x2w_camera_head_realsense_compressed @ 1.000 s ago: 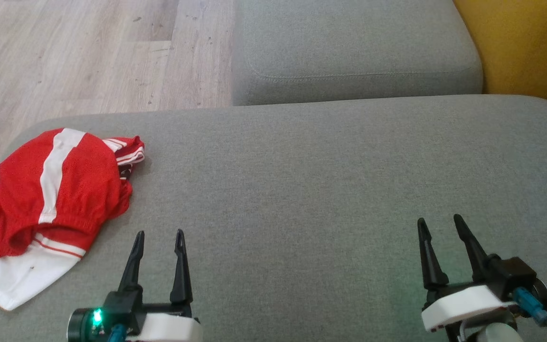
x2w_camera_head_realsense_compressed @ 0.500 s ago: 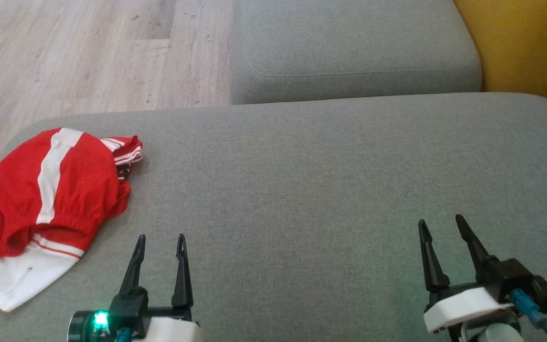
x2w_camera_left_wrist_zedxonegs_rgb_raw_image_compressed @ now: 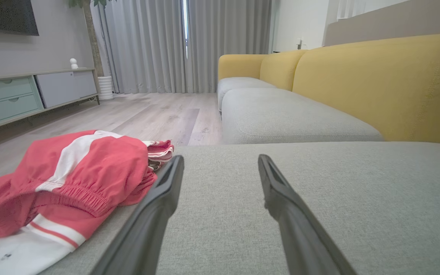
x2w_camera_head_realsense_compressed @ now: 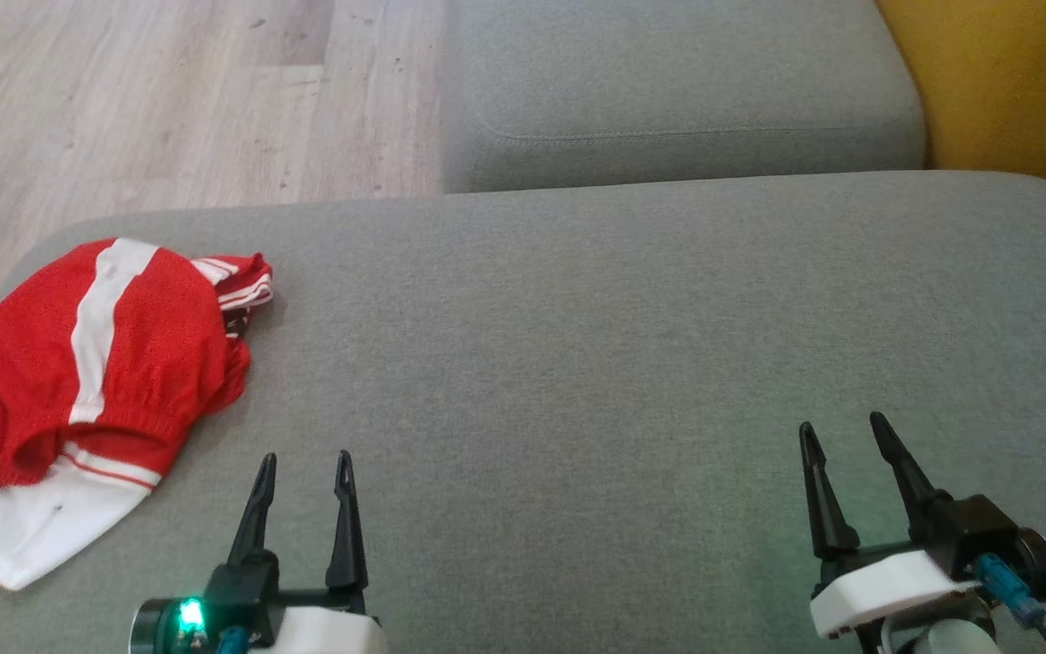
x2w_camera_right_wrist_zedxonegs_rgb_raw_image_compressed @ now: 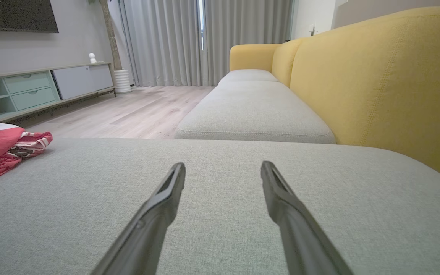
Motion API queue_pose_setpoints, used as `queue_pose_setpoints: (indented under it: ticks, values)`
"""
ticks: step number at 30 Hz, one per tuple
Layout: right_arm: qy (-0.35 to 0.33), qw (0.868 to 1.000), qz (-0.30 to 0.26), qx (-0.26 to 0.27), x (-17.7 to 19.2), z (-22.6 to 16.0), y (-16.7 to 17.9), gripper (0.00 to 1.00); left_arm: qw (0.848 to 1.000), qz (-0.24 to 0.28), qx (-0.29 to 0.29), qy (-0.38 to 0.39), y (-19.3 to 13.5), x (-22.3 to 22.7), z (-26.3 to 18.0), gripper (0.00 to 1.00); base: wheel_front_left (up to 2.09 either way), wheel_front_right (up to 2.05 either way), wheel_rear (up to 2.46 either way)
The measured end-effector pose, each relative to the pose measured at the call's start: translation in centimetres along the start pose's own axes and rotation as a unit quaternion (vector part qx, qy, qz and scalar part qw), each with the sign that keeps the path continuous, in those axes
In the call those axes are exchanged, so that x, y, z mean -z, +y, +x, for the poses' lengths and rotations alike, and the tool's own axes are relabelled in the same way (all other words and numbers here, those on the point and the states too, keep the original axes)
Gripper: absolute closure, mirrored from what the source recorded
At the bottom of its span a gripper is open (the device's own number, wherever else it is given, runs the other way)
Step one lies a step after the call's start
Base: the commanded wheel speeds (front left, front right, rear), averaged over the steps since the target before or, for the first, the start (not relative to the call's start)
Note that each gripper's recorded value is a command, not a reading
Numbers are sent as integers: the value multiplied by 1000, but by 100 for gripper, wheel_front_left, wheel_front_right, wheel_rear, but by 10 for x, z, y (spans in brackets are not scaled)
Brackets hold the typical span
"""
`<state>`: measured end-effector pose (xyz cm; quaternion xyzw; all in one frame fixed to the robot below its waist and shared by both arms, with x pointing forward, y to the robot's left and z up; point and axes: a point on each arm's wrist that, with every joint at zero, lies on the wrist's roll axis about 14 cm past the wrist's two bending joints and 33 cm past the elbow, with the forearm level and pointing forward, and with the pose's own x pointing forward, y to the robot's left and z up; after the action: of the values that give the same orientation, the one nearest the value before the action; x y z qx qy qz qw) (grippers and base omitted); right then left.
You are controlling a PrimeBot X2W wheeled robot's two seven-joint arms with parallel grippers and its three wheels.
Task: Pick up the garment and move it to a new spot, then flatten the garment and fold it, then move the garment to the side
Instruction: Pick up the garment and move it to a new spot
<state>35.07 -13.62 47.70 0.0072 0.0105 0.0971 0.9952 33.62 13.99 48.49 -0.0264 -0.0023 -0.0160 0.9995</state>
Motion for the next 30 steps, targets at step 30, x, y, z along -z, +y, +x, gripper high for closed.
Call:
queue_pose_setpoints:
  ticks: [30]
  values:
    - [22, 984, -7, -179, 13, 52, 112, 0, 983, 0, -181, -6, 104, -4, -60, 0, 0, 0, 0]
